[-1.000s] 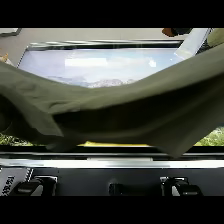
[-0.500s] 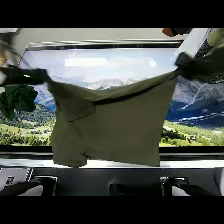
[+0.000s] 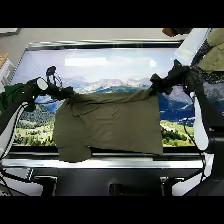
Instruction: Fold the clothes and pants, and hang the long-sleeved shirts on hangers.
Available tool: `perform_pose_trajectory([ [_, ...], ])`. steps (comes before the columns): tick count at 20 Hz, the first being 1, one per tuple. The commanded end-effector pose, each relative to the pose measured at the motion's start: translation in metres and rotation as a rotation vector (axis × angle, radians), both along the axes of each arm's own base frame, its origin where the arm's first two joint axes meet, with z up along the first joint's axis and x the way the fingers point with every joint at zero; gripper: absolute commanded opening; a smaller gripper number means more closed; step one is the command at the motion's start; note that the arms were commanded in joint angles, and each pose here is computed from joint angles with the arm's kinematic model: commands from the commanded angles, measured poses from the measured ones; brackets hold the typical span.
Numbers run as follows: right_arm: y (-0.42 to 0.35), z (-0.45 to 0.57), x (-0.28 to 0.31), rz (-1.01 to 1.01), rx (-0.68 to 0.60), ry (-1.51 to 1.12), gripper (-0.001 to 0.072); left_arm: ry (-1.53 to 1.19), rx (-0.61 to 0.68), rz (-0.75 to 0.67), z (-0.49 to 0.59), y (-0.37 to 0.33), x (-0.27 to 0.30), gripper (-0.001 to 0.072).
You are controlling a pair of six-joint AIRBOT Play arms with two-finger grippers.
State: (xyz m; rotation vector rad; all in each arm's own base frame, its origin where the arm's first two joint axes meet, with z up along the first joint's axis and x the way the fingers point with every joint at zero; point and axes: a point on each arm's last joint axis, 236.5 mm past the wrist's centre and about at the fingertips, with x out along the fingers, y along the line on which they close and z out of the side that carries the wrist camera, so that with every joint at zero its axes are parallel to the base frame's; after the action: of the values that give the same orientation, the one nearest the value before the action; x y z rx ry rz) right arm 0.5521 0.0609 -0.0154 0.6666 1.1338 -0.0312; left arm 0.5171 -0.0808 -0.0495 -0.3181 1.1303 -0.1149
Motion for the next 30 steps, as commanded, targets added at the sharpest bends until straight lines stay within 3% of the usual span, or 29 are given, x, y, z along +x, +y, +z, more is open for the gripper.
perform_pose_trajectory([
  [1, -0.006, 0.001, -0.012, 0.038, 0.013, 0.038, 0.0488, 0.039, -0.009, 0.022, 0.006, 0.018, -0.003, 0.0647],
  [7, -0.094, 0.080, -0.107, 0.280, -0.098, 0.069, 0.0515, 0.109, 0.006, 0.063, 0.091, 0.106, -0.064, 0.0644],
  [11, -0.111, 0.056, -0.200, 0.192, -0.005, 0.187, 0.0517, 0.147, -0.025, 0.211, 0.104, 0.150, -0.115, 0.0642],
  [15, -0.062, -0.019, -0.314, 0.196, 0.120, 0.396, 0.0547, 0.194, -0.045, 0.304, 0.080, 0.165, -0.162, 0.0641],
  [18, -0.040, -0.057, -0.365, 0.190, 0.159, 0.478, 0.0546, 0.248, -0.060, 0.311, 0.061, 0.161, -0.177, 0.0642],
  [22, -0.032, -0.084, -0.386, 0.168, 0.167, 0.508, 0.0546, 0.269, -0.066, 0.309, 0.054, 0.158, -0.182, 0.0642],
  [30, -0.021, -0.089, -0.359, 0.103, 0.249, 0.441, 0.0532, 0.271, -0.068, 0.311, 0.053, 0.158, -0.183, 0.0642],
])
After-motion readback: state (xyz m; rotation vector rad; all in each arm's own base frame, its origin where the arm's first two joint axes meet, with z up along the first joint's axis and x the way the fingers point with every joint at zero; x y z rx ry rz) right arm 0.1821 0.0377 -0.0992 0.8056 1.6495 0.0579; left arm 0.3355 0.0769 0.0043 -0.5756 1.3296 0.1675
